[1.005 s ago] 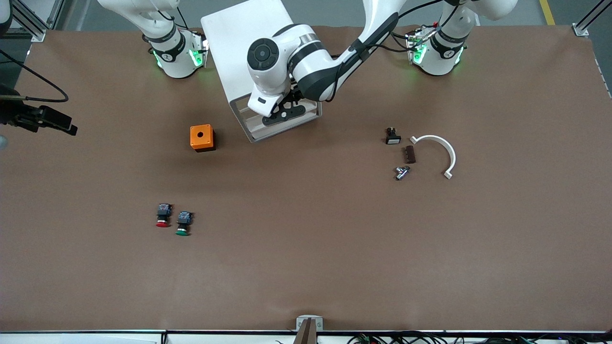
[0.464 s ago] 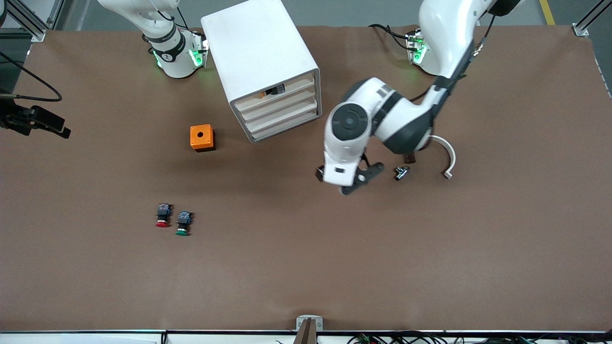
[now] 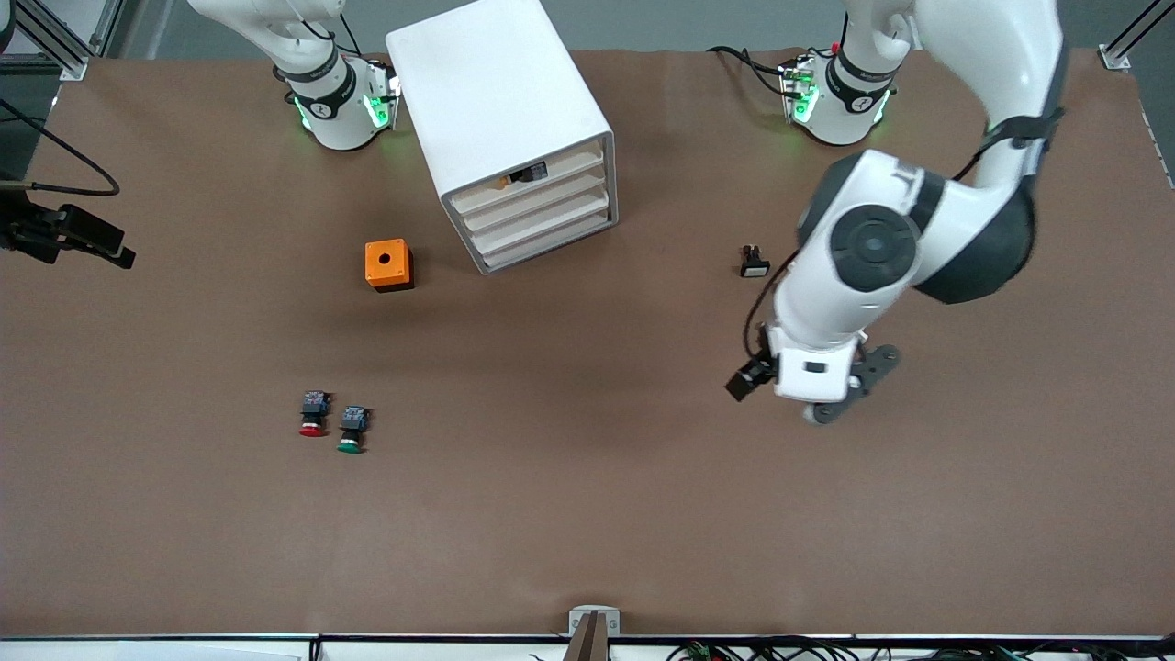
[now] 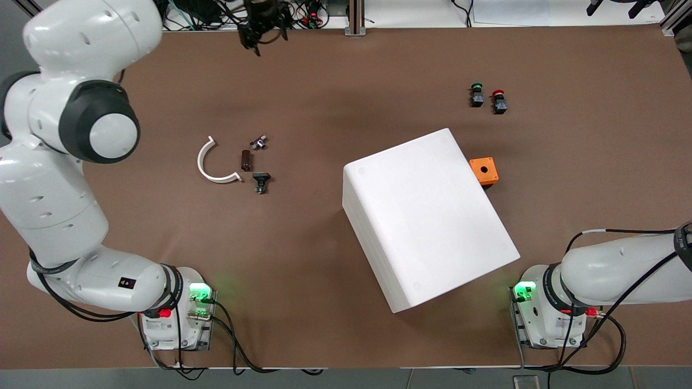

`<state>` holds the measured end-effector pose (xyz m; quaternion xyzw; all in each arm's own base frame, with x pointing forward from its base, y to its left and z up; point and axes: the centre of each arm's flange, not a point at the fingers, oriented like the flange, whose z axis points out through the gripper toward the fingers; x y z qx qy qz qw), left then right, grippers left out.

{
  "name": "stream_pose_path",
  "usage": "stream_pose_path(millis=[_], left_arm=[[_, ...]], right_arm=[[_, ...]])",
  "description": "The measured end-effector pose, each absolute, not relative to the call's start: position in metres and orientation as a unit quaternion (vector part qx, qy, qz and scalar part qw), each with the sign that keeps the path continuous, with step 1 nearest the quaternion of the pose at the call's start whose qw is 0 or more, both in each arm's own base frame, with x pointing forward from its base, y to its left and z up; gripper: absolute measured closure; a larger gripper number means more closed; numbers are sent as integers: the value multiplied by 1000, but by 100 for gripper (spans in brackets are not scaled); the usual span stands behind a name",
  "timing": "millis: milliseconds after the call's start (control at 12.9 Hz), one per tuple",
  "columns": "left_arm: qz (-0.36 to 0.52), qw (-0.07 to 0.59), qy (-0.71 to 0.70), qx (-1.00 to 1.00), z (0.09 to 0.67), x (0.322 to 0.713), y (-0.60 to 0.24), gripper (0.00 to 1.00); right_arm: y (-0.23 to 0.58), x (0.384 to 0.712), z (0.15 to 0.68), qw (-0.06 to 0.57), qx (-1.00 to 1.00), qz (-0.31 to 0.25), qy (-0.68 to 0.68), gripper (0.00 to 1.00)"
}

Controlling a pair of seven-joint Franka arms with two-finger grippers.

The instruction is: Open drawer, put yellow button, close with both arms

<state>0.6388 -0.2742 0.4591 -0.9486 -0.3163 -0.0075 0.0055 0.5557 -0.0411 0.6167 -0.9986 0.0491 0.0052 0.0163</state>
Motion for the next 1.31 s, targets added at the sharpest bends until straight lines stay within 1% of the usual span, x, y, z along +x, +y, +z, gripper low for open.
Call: stream_pose_path(millis=[232, 464, 696, 850, 1082, 1314], left_arm=[[-10, 11, -295, -955, 482, 648, -224, 0], [-6, 21, -269, -963, 504, 648, -185, 0], [-3, 26, -253, -967, 516, 647, -162, 0], [-1, 29, -213, -977, 525, 644, -151, 0], [-8, 42, -156, -987, 565, 628, -127, 0], [-14, 58, -93, -994, 623, 595, -98, 0]], right_arm=[[-40, 556, 620, 16, -999, 1, 27, 0], [-38, 556, 621, 16, -1000, -1, 21, 0], [-38, 556, 621, 16, -1000, -1, 21, 0], [-38, 556, 620, 16, -1000, 1, 22, 0], [-38, 553, 616, 17, -1000, 1, 23, 0], [-38, 549, 617, 17, -1000, 0, 23, 0]])
